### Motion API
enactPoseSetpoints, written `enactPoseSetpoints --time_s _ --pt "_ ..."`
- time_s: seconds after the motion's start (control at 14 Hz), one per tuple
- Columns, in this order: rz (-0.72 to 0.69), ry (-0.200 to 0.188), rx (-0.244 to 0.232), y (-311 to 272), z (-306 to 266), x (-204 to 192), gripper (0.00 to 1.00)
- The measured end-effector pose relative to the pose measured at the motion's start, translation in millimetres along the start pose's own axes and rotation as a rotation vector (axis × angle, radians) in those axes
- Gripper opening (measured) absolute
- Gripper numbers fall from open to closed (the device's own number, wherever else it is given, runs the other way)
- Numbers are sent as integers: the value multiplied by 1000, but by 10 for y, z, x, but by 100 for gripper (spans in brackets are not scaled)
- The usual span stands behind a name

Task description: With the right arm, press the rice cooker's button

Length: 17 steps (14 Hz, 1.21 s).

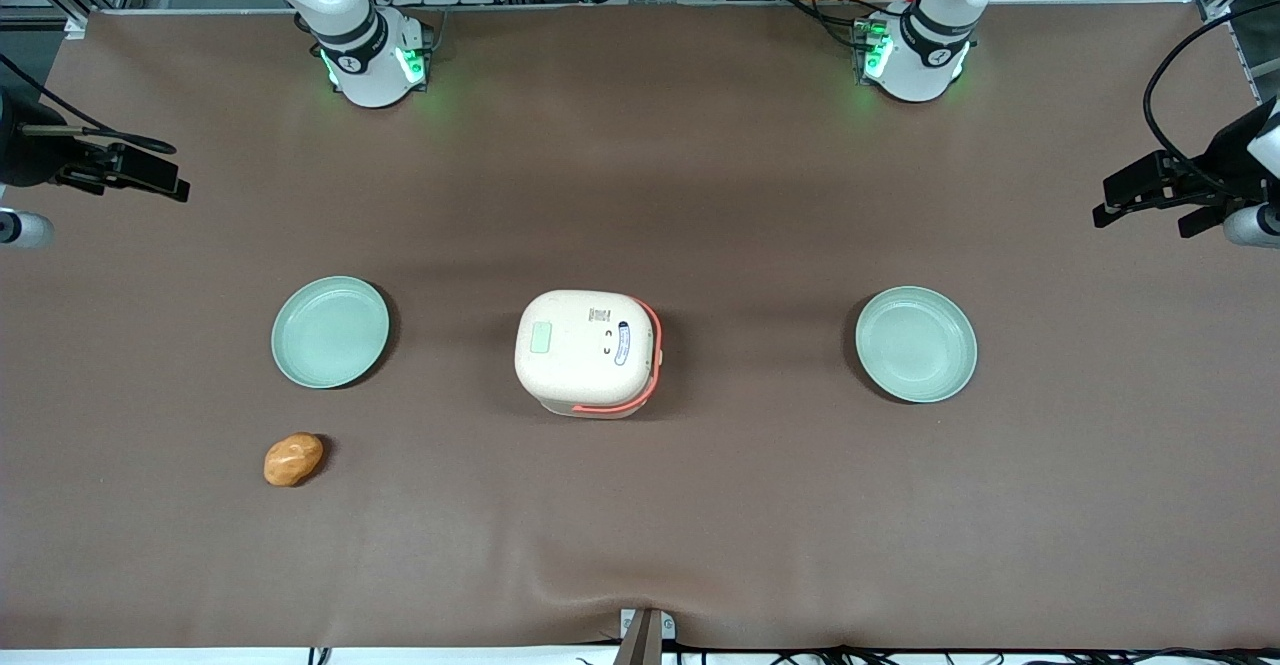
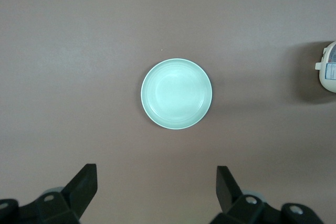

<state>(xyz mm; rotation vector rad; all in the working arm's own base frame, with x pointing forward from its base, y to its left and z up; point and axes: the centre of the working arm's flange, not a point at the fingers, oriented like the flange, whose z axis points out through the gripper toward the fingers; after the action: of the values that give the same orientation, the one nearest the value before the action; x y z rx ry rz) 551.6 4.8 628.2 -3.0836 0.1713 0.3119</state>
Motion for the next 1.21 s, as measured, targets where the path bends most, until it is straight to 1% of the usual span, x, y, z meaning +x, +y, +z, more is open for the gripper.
enactPoseSetpoints --time_s 0.64,0.93,1.07,1.21 --pt "-2 2 1 20 -7 1 100" --pt "-15 32 5 -5 -128 -20 100" --pt "-29 34 5 -64 -139 -31 100" --pt "-67 32 -1 -264 -122 -55 100"
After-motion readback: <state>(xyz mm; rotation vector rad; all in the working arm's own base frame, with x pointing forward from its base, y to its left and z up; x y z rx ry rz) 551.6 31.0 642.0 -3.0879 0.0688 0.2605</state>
